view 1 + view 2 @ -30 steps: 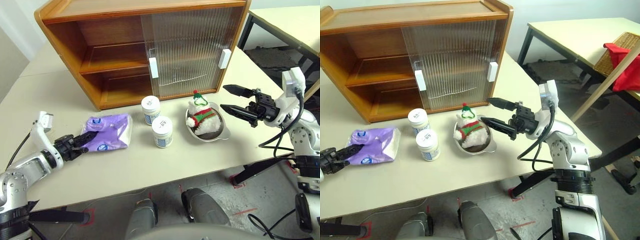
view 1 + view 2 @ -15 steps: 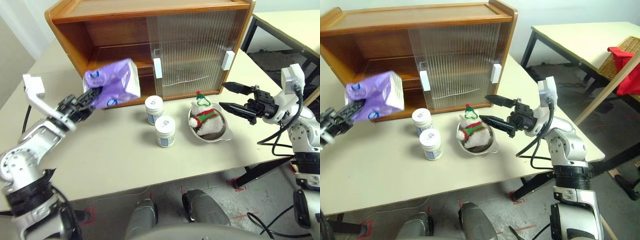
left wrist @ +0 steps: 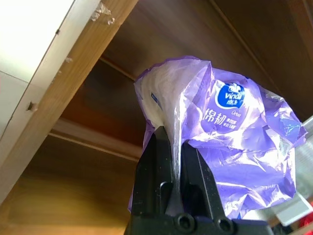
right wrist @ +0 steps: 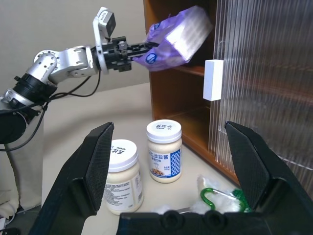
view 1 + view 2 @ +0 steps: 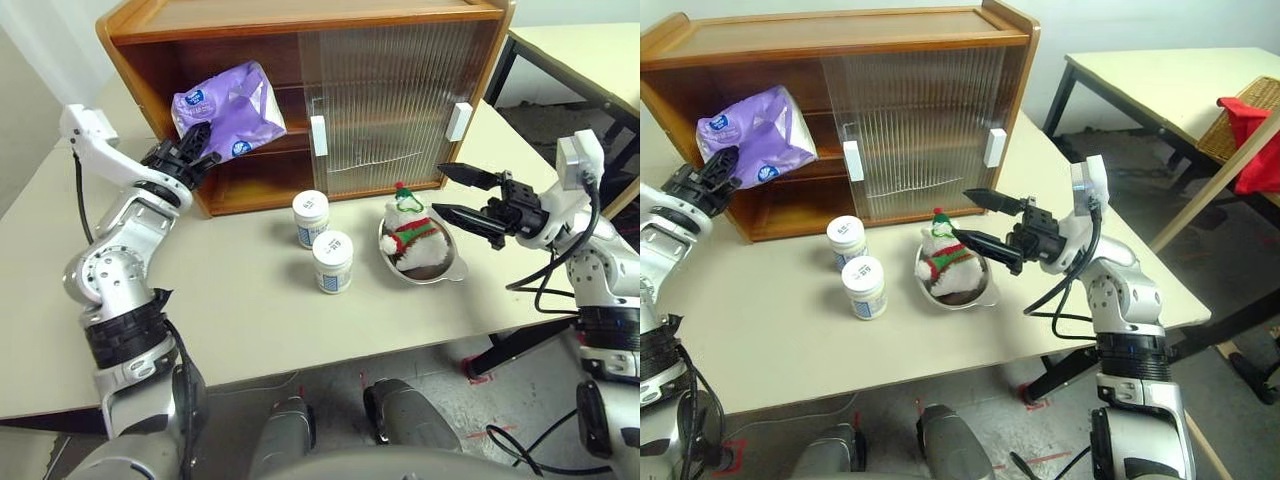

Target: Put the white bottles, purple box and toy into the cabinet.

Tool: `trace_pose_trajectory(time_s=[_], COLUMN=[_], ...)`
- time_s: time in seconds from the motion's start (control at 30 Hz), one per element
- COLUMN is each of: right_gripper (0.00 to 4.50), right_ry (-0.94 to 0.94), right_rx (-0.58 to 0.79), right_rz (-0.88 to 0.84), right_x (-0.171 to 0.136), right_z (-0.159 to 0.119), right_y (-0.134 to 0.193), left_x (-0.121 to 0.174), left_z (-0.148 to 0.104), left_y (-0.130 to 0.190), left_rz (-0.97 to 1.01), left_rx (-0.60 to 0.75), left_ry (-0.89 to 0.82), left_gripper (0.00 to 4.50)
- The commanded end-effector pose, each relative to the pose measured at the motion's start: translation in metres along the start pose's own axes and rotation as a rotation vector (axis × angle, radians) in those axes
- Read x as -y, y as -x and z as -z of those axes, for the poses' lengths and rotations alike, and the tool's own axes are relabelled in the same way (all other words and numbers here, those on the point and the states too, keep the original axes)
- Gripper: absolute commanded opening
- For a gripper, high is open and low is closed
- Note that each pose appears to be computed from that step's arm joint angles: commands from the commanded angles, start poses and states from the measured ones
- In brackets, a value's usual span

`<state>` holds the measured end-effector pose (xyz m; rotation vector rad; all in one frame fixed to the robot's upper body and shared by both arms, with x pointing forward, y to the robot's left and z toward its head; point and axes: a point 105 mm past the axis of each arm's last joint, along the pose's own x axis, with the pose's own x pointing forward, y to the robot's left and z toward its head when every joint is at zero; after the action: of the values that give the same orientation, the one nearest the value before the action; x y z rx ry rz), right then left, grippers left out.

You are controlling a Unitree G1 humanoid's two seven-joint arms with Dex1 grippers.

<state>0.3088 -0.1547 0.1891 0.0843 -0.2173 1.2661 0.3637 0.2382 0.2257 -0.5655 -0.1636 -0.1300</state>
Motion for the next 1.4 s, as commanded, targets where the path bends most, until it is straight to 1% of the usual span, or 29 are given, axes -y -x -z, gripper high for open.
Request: trace_pose_trajectory(time_s=[0.03, 0.17, 0.3, 0.47, 0.57, 0.67, 0.83, 0.9, 0.97, 1.07, 1.17, 1.2, 1.27, 1.37, 1.4], right_gripper=[4.5, 4.5, 4.5, 4.5, 4.5, 4.5, 4.5, 4.5, 4.5, 4.5, 4.5, 4.5, 4.5, 4.5, 4.5], right_ry=[0.014, 0.019, 0.021, 0.031, 0.03, 0.03, 0.013, 0.012, 0.01, 0.006, -0.013, -0.015, -0.014, -0.019, -0.02], right_rx=[0.002, 0.006, 0.012, -0.02, -0.019, -0.02, -0.025, -0.025, -0.026, -0.024, -0.023, -0.022, -0.022, -0.021, -0.021], right_rz=[-0.01, -0.015, -0.023, -0.021, -0.023, -0.025, -0.041, -0.043, -0.047, -0.05, -0.058, -0.059, -0.061, -0.068, -0.069], right_x=[-0.005, -0.005, -0.008, -0.009, -0.01, -0.01, -0.012, -0.013, -0.014, -0.015, -0.016, -0.017, -0.017, -0.019, -0.019], right_z=[0.001, 0.002, 0.002, 0.007, 0.007, 0.007, 0.01, 0.011, 0.013, 0.014, 0.015, 0.015, 0.016, 0.016, 0.016], right_y=[-0.004, -0.006, -0.009, -0.004, -0.005, -0.006, -0.008, -0.009, -0.01, -0.012, -0.013, -0.013, -0.015, -0.017, -0.017], left_x=[0.001, 0.009, 0.009, 0.015, 0.016, 0.018, 0.019, 0.02, 0.022, 0.026, 0.03, 0.03, 0.032, 0.037, 0.037], left_z=[-0.006, -0.004, -0.004, 0.002, -0.001, -0.002, -0.005, -0.007, -0.008, 0.001, 0.01, 0.01, 0.01, 0.01, 0.012], left_y=[-0.013, -0.029, -0.043, -0.055, -0.058, -0.059, -0.057, -0.054, -0.049, -0.032, -0.011, -0.005, 0.003, 0.008, 0.008], left_rz=[-0.036, -0.03, -0.051, -0.042, -0.033, -0.019, -0.008, 0.004, 0.016, 0.06, 0.14, 0.159, 0.189, 0.235, 0.246], left_rx=[0.061, 0.082, 0.098, 0.085, 0.104, 0.106, 0.117, 0.126, 0.129, 0.071, 0.007, 0.004, 0.012, 0.006, -0.004], left_ry=[0.014, 0.042, 0.034, 0.016, 0.019, 0.02, 0.003, -0.005, -0.01, -0.06, -0.257, -0.306, -0.352, -0.421, -0.445], left_gripper=[0.01, 0.01, 0.01, 0.01, 0.9, 2.01, 3.68, 4.45, 4.48, 4.48, 4.48, 4.3, 3.84, 2.86, 2.46])
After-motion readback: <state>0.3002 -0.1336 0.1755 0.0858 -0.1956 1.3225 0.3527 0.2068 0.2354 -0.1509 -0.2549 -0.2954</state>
